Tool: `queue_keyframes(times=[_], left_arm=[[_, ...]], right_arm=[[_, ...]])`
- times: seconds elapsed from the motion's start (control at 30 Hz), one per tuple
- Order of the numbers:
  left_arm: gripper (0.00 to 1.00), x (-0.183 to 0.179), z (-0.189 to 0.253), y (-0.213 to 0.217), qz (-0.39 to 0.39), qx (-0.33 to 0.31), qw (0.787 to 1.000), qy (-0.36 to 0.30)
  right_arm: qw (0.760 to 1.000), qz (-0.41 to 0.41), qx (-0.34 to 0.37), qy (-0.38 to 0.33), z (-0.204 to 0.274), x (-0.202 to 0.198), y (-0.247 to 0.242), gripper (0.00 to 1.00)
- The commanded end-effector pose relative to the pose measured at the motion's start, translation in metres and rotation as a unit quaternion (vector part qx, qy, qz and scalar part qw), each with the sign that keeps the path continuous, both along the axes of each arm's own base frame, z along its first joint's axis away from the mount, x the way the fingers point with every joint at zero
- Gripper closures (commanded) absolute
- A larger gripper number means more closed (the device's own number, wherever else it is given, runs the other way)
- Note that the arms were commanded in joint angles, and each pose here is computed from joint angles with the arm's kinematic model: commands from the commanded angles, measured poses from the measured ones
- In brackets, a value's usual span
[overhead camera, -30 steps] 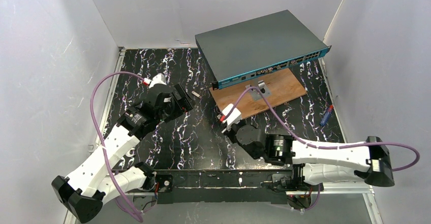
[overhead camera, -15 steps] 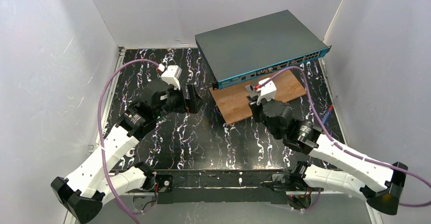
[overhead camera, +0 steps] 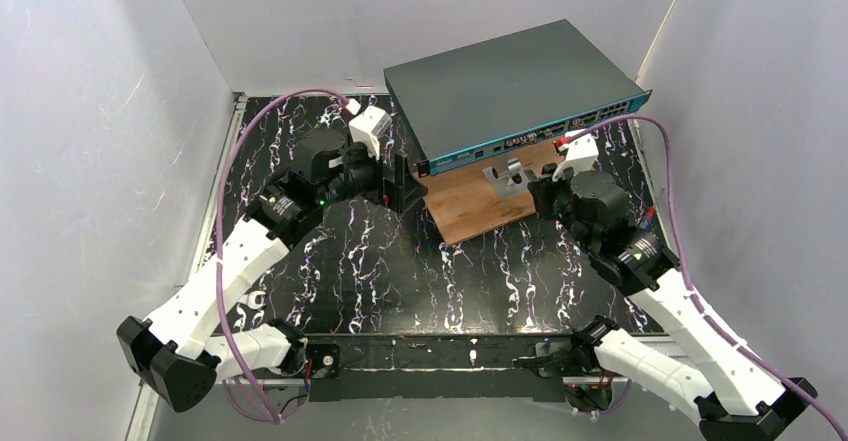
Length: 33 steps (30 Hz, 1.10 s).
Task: Insert the plug into the switch port
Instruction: Pick up the plug from the center of the board.
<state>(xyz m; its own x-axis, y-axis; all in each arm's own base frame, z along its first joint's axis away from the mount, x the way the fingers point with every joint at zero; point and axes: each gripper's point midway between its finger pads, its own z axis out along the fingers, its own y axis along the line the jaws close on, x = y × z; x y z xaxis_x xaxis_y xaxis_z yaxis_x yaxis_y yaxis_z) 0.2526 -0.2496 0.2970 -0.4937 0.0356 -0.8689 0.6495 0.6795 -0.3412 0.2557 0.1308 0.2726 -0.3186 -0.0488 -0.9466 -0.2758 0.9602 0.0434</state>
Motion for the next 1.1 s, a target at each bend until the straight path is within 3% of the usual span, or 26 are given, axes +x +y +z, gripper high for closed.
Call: queue_keyframes(times=[0.0,0.2,0.67,1.07], left_arm=[[0.10,0.000,0.026,-0.010,-0.056,-0.013,0.998,-0.031],[0.23,0.007,0.026,-0.017,-0.090,-0.010,0.995,-0.029],[0.41,0.012,0.030,-0.029,-0.159,-0.004,0.986,-0.055],[0.70,0.008,0.026,-0.033,-0.207,0.019,0.975,-0.075]], right_arm=[[0.997,0.037,0.053,-0.037,0.043,-0.008,0.012,0.99],[0.994,0.054,0.075,-0.051,0.064,-0.012,0.017,0.99],[0.994,0.061,0.059,-0.064,0.085,-0.004,0.022,0.99],[0.995,0.057,0.059,-0.056,0.080,0.003,0.026,0.99]])
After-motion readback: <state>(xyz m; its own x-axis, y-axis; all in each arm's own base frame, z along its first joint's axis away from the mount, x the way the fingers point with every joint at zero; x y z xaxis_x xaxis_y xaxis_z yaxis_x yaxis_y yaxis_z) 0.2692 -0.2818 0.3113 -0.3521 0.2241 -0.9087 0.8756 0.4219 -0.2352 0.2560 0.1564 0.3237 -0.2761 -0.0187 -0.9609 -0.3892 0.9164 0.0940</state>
